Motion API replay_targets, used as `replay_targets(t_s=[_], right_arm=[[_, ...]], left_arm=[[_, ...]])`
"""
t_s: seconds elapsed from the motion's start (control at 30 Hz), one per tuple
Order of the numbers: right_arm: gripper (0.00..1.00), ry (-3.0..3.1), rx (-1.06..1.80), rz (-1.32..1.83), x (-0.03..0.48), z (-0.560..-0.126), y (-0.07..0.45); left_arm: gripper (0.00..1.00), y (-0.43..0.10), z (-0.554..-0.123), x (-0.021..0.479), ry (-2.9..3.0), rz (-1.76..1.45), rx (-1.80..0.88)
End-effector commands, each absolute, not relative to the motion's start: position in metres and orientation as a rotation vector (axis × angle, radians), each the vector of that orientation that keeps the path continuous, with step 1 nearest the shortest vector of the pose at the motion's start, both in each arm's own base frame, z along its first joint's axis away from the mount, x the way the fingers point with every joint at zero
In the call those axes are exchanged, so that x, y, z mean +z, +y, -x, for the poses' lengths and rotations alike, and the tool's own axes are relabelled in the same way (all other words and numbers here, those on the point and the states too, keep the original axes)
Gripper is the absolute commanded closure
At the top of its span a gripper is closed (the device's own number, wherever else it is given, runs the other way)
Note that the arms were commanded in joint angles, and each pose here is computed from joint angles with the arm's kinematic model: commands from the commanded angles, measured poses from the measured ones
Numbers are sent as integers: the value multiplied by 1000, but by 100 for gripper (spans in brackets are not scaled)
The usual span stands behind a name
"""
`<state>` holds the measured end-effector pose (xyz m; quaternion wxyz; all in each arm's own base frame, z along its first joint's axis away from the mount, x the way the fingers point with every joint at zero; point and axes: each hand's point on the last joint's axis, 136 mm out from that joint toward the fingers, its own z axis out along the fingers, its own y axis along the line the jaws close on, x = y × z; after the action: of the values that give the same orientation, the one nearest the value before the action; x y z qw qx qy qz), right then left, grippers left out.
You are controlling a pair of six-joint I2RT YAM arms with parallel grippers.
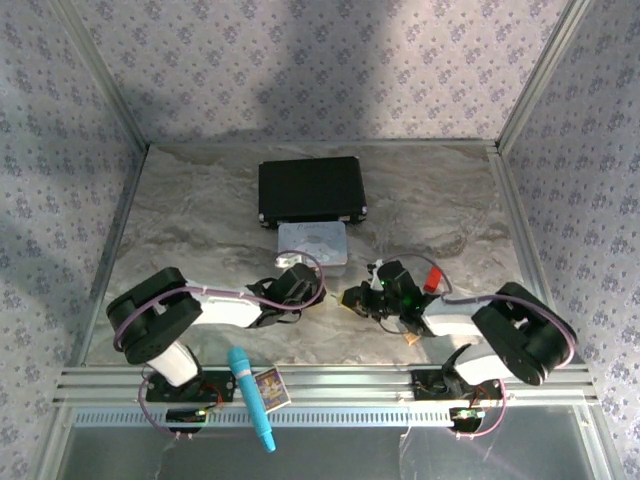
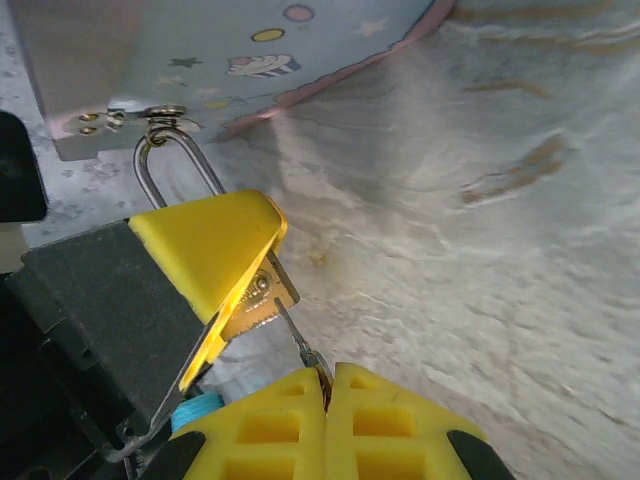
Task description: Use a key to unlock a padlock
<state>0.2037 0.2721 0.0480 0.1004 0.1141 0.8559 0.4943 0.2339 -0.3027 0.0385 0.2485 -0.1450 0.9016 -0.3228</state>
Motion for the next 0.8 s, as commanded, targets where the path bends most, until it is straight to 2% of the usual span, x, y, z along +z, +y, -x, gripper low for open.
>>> replay_targets(t_s=[0.0, 0.4, 0.77], right_arm=[[100, 2464, 1652, -386, 64, -202, 284], [100, 2462, 1738, -500, 50, -199, 284], [100, 2431, 1781, -453, 64, -200, 290]], left_arm=[[99, -299, -240, 55, 2372, 580, -956], [100, -287, -241, 41, 2339, 876, -962], [100, -289, -242, 39, 2345, 904, -952]])
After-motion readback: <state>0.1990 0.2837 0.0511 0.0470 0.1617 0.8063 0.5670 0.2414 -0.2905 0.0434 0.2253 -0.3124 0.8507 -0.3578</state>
